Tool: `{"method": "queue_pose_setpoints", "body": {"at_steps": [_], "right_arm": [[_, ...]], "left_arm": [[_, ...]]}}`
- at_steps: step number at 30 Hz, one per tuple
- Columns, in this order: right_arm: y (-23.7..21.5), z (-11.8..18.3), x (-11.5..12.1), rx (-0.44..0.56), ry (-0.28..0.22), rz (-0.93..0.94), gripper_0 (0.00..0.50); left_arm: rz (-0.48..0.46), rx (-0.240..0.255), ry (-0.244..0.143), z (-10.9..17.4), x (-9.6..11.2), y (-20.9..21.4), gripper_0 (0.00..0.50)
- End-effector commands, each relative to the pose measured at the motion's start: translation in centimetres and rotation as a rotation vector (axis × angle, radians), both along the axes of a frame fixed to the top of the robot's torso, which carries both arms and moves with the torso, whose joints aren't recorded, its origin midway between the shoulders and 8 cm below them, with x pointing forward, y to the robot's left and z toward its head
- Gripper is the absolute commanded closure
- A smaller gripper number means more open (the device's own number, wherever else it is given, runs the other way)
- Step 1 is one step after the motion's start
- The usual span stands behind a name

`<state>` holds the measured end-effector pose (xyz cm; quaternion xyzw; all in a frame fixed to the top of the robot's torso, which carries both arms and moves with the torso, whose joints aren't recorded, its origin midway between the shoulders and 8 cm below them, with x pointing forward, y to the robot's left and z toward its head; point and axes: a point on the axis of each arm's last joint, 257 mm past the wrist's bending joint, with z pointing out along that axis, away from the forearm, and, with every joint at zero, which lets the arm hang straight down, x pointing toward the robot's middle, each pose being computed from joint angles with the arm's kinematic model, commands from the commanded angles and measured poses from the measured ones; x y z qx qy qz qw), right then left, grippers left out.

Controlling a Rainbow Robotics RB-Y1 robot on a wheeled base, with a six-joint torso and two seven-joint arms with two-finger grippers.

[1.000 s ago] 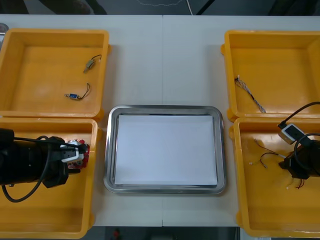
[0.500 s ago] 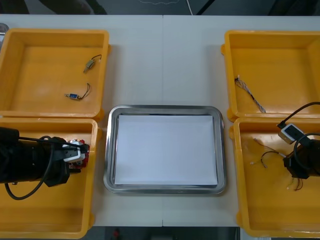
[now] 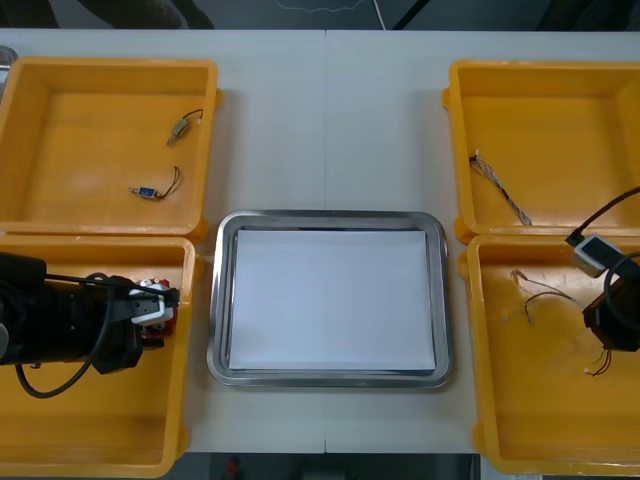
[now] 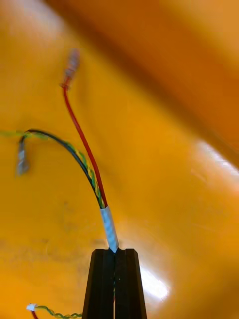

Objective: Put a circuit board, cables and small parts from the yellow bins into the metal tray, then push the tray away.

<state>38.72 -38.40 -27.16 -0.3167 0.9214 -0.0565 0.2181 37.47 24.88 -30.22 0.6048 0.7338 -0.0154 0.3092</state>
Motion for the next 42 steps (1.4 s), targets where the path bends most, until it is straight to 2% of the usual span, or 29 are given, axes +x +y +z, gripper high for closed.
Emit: {"method": "queue_pose_setpoints", "body": {"at_steps": [1, 5, 6, 7, 8, 9, 14, 20, 27, 33, 38, 42], "right_arm": [[-0.3, 5.8, 0.6, -0.019, -0.069, 0.011, 0.5], [0.3, 7.8, -0.5, 0.025, -0.048, 0.009, 0.5], [0.3, 8.2, -0.6, 0.03, -0.046, 0.007, 0.5], [0.3, 8.8, -0.8, 0.035, -0.042, 0.008, 0.5], [0.3, 9.1, -1.0, 0.036, -0.037, 0.01, 0.5], [0.4, 9.9, -1.3, 0.037, -0.033, 0.012, 0.5], [0.6, 12.6, -2.5, 0.027, -0.006, 0.031, 0.5], [0.7, 15.3, -4.0, -0.048, 0.002, 0.062, 0.5], [2.4, 17.9, -3.8, -0.092, -0.092, 0.119, 0.5], [3.9, 18.9, -4.2, -0.124, -0.138, 0.165, 0.5], [4.6, 19.0, -4.5, -0.134, -0.147, 0.191, 0.5], [5.2, 18.4, -4.7, -0.138, -0.133, 0.208, 0.5]], "left_arm": [[-0.005, -0.039, -0.011, 0.7, 0.8, -1.7, 0.0], [-0.004, -0.044, -0.01, 0.8, 0.8, -1.8, 0.0], [-0.006, -0.046, -0.011, 0.9, 0.8, -1.9, 0.034], [-0.004, -0.047, -0.009, 0.8, 0.8, -1.9, 0.284], [-0.004, -0.047, -0.009, 0.8, 0.8, -1.9, 0.405], [-0.005, -0.047, -0.008, 0.7, 0.7, -1.9, 0.498], [-0.003, -0.05, 0.003, 0.3, 0.4, -2.0, 0.5], [0.017, -0.058, 0.013, 1.4, 0.7, -1.1, 0.5], [0.03, -0.051, 0.032, 3.2, 1.1, -0.3, 0.5], [0.043, -0.044, 0.055, 5.2, 1.2, 0.4, 0.5], [0.078, -0.04, 0.064, 7.3, 1.0, 1.9, 0.5], [0.102, -0.045, 0.097, 8.7, 0.3, 2.5, 0.5]]}}
